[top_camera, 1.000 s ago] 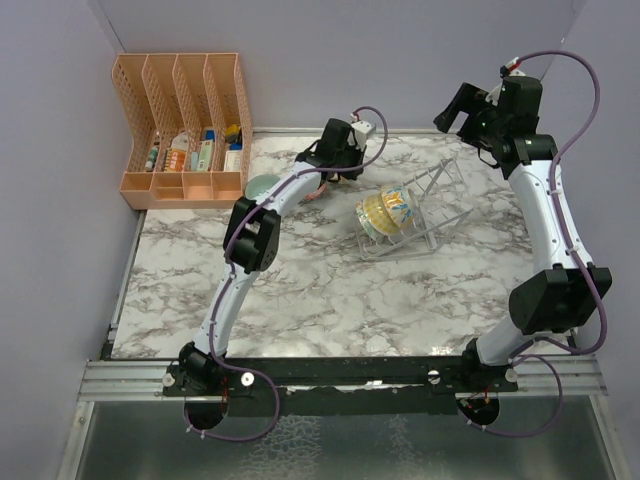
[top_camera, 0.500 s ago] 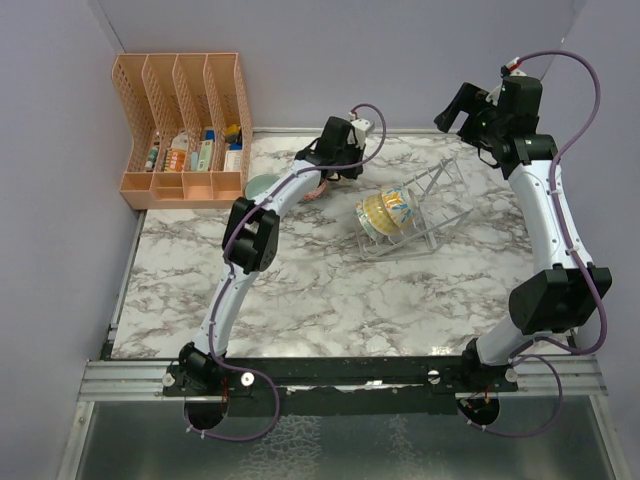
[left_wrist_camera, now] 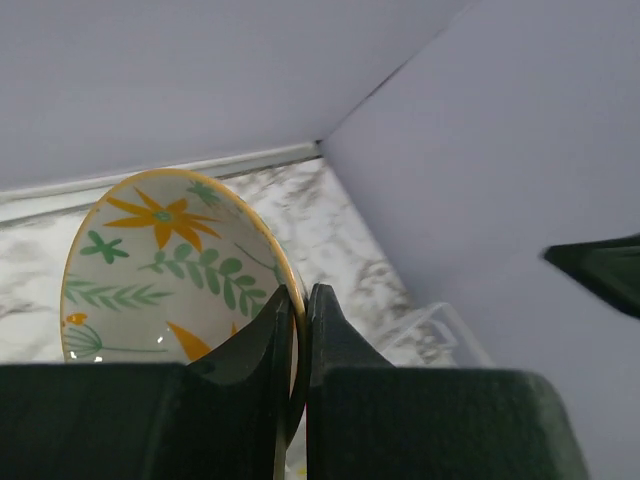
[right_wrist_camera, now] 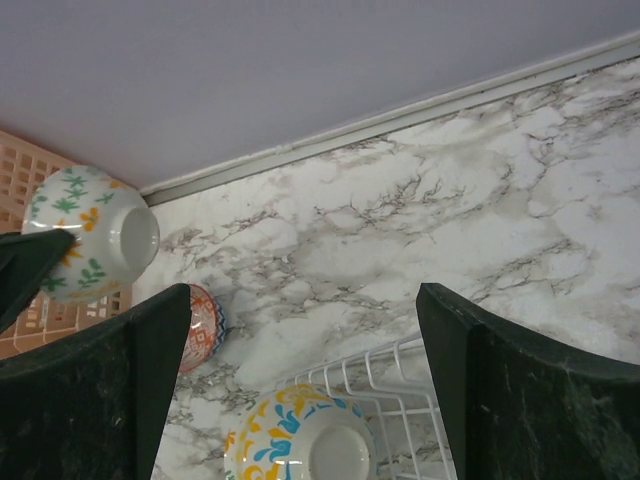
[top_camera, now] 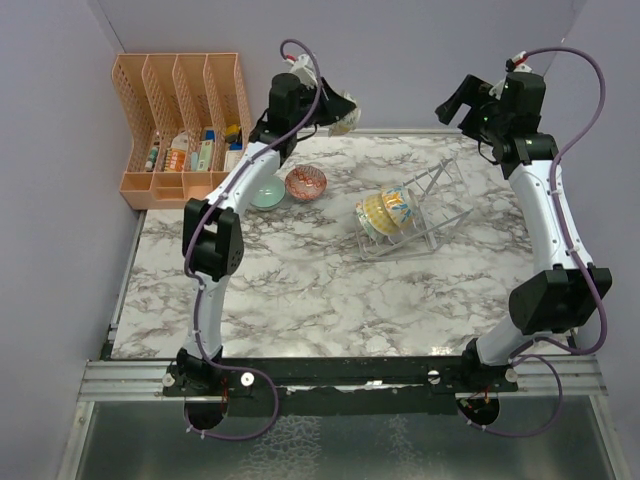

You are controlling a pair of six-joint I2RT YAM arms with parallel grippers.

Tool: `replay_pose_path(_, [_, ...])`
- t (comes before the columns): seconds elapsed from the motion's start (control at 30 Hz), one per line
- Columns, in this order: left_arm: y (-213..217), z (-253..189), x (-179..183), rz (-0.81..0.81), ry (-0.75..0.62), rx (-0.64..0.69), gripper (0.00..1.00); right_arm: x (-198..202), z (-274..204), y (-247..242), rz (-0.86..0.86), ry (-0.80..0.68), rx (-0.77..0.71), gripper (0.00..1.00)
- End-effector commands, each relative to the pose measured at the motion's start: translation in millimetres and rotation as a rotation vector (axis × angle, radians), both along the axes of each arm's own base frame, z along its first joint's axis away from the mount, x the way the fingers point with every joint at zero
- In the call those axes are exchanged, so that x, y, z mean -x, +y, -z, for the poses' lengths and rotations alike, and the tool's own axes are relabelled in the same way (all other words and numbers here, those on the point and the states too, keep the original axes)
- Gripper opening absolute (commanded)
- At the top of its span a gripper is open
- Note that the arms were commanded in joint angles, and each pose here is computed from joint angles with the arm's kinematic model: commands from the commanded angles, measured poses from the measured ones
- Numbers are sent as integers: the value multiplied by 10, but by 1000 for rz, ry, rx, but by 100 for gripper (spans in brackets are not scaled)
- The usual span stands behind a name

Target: Load the bowls into the dish rack

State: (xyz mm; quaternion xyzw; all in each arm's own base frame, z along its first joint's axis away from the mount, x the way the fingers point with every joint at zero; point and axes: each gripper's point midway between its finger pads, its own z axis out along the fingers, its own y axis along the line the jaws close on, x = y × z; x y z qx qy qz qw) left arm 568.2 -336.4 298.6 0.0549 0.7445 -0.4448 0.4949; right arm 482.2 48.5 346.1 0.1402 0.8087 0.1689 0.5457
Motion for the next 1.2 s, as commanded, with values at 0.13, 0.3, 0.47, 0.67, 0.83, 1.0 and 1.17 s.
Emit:
replay_pose_path(0.13, [7,-1362,836,264,103,911,0,43,-425,-45,3,-143,-49,95])
replay_pose_path(0.3, [-62,-1477,1154,300,187,1060,0,86,-399,-20,-22,-145,-79,95])
replay_pose_path(0.47, [-157,-1484,1458,287,264,1051,0,166,-413,-85,-19,-156,-91,95])
replay_pose_path(0.67, [-122,-1276,1683,227,354,1080,0,269,-367,-38,-48,-153,-125,95])
replay_pose_path(0.83, [-310,-1194,1811,231,418,1101,0,324,-357,-27,-55,-154,-128,95])
replay_pose_path(1.0, [-479,-1115,1839,208,491,1131,0,340,-375,-18,-63,-157,-125,95])
replay_pose_path(1.17, [-525,-946,1822,132,552,1144,0,333,-372,-115,-37,-155,-121,96])
